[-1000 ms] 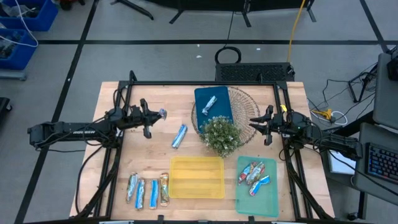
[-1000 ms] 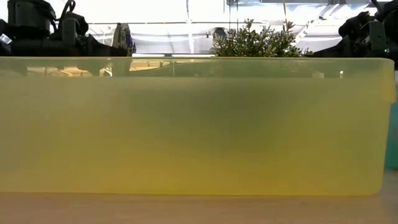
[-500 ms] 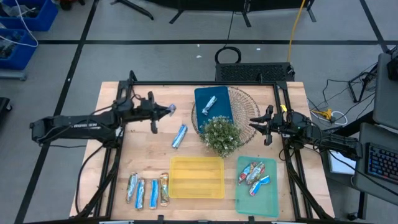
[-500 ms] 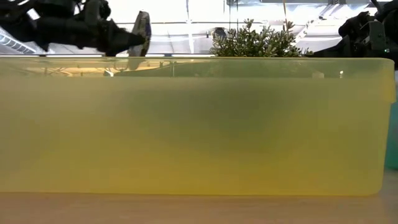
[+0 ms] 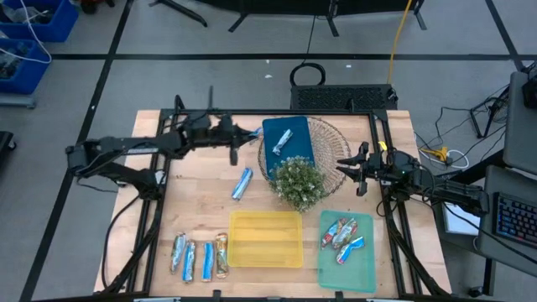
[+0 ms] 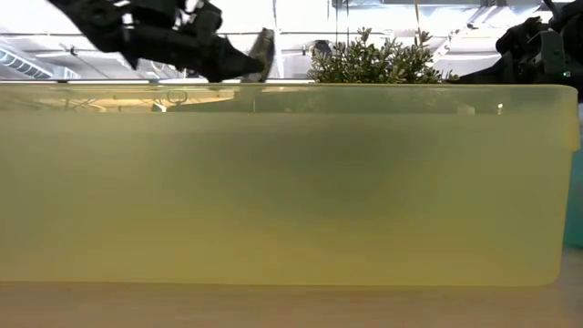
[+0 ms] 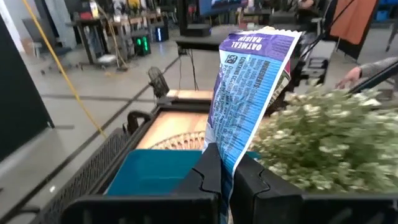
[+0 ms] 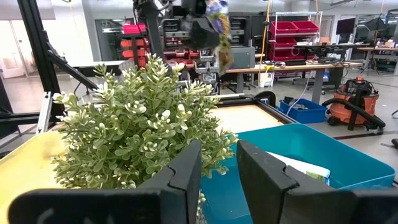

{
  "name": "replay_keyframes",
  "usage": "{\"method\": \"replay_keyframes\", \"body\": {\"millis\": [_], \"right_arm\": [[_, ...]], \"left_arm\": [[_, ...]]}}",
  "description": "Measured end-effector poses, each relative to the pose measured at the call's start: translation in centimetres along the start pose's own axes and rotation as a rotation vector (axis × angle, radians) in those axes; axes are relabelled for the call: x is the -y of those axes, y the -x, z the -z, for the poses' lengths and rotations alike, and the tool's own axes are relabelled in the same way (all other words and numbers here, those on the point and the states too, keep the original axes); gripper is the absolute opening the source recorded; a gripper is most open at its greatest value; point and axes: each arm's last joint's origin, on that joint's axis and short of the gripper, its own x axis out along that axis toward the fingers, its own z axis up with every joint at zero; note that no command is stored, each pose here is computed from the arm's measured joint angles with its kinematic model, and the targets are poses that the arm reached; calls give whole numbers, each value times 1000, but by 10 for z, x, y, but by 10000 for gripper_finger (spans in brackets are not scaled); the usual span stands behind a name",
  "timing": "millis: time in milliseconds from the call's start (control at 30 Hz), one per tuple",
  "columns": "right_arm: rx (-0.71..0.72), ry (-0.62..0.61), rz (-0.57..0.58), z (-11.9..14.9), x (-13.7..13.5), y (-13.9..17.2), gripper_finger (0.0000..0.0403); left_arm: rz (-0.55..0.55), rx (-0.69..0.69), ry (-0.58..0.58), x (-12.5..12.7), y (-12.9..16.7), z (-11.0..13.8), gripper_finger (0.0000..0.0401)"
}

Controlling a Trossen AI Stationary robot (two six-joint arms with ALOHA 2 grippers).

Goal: Pick and place Granola Bars by type
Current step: Put the blue granola bar into the blue bin

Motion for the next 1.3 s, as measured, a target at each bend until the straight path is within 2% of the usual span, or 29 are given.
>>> {"method": "replay_keyframes", "body": {"millis": [400,567,700,800,1100,1300], "right_arm": [[0,0,0,0,0,0,93],[0,0,0,0,0,0,93],[0,0,0,0,0,0,93],[0,0,0,0,0,0,93],[0,0,0,0,0,0,93],[0,0,0,0,0,0,93]], "left_arm": [[55,-155,19,-24,-69,0,6],[67,-220,15,-31,-93,5,6],[123,-254,33,-32,-111,14,6],[156,-282,46,-32,-120,26,6],[161,-365,93,-33,-137,61,6],[169,-390,104,-31,-139,69,6]]}}
